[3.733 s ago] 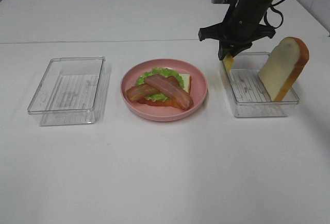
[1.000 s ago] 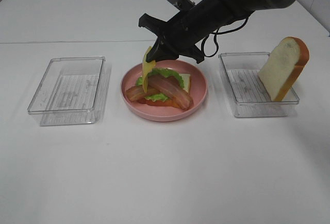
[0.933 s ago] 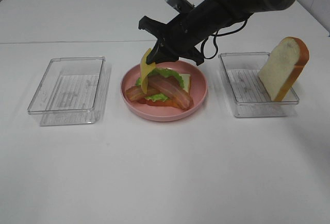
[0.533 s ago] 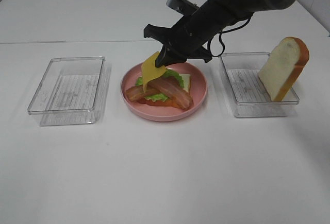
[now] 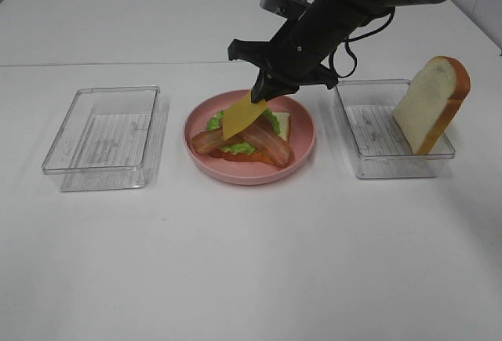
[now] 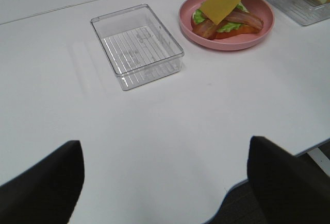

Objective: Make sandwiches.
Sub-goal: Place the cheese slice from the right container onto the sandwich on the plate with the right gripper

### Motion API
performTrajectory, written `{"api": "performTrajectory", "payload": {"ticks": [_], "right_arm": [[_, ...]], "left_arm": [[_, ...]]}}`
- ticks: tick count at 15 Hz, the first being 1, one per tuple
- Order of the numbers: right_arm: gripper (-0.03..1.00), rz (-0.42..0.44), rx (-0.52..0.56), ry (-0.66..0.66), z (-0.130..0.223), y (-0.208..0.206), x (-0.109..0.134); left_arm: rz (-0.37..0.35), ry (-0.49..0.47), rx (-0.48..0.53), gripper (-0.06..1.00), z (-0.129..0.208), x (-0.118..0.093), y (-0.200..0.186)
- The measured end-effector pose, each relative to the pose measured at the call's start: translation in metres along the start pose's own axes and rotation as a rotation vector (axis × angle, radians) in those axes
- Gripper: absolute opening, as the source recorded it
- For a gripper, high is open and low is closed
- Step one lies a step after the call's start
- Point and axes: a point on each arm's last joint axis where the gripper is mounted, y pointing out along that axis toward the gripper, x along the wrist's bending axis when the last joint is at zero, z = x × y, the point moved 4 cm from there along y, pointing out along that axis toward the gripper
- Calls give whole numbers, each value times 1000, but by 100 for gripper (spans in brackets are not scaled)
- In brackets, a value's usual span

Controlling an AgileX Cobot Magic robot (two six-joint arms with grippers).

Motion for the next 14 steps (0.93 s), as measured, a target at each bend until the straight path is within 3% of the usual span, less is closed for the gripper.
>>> {"api": "performTrajectory", "payload": {"ticks": [1, 2, 3, 4, 9, 14], "right_arm": [[30, 0, 1, 9, 0, 0, 0], [30, 0, 1, 9, 0, 0, 0], [51, 0, 4, 10, 1, 0, 0], [57, 1, 6, 7, 1, 0, 0], [76, 50, -6, -72, -5, -28, 5], [80, 203, -109, -201, -22, -98, 7]], "left_arm": [[0, 0, 0, 81, 0, 0, 0], [0, 0, 0, 81, 0, 0, 0], [0, 0, 0, 81, 0, 0, 0], [0, 0, 0, 81, 0, 0, 0], [0, 0, 0, 81, 0, 0, 0], [0, 0, 0, 81, 0, 0, 0]]}}
